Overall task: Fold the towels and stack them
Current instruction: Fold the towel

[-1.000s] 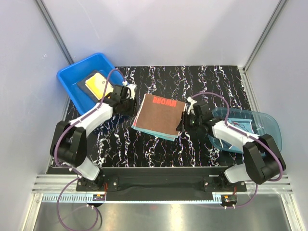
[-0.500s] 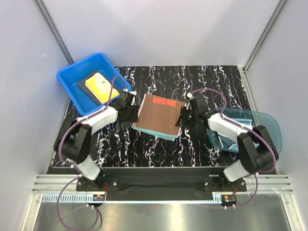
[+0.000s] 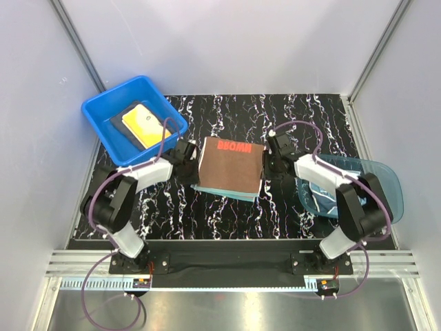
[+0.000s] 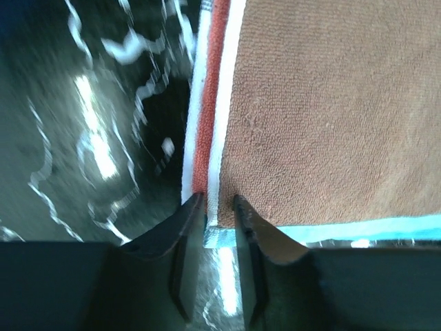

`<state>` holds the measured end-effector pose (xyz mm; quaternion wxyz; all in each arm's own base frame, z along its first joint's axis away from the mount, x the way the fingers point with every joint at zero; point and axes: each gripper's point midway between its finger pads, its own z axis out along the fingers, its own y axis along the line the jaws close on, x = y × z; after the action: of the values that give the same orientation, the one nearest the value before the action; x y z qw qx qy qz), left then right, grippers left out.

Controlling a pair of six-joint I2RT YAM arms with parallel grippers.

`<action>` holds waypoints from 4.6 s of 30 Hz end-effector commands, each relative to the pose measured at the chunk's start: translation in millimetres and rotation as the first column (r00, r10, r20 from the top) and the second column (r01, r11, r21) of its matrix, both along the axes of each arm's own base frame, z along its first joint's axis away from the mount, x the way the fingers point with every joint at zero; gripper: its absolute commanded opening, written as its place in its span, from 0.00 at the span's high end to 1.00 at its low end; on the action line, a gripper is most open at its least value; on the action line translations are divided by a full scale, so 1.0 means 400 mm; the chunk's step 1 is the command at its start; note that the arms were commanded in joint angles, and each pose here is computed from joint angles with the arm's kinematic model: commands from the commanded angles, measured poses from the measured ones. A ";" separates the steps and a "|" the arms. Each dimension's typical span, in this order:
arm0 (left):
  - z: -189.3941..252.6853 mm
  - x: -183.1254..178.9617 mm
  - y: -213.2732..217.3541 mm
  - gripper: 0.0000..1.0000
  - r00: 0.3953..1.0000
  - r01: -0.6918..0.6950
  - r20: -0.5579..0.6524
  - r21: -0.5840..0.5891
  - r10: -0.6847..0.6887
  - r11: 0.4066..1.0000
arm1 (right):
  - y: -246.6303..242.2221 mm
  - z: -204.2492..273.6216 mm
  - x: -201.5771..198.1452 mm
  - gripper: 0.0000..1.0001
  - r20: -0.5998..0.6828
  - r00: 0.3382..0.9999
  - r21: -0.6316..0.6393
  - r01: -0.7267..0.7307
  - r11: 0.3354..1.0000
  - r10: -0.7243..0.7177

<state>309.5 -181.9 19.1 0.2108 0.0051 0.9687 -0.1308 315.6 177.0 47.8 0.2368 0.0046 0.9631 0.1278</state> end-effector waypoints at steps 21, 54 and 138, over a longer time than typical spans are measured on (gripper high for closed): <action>0.022 -0.129 -0.044 0.70 0.998 -0.053 -0.029 -0.106 0.051 0.993 | -0.006 0.006 -0.093 0.60 -0.125 0.989 0.059 0.092 0.994 -0.084; 0.046 -0.104 -0.038 1.00 0.998 -0.052 -0.045 -0.042 0.050 0.998 | 0.011 -0.032 -0.091 1.00 -0.122 0.990 0.098 0.079 0.992 -0.067; 0.070 -0.071 0.087 1.00 0.998 -0.045 -0.047 0.113 0.051 0.993 | 0.151 -0.043 -0.182 1.00 -0.140 0.989 0.460 0.108 0.881 -0.048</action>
<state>282.1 -154.2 66.6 0.1979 -0.0158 0.9765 -0.0835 241.7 229.8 38.3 0.1739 0.0984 0.9222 0.3311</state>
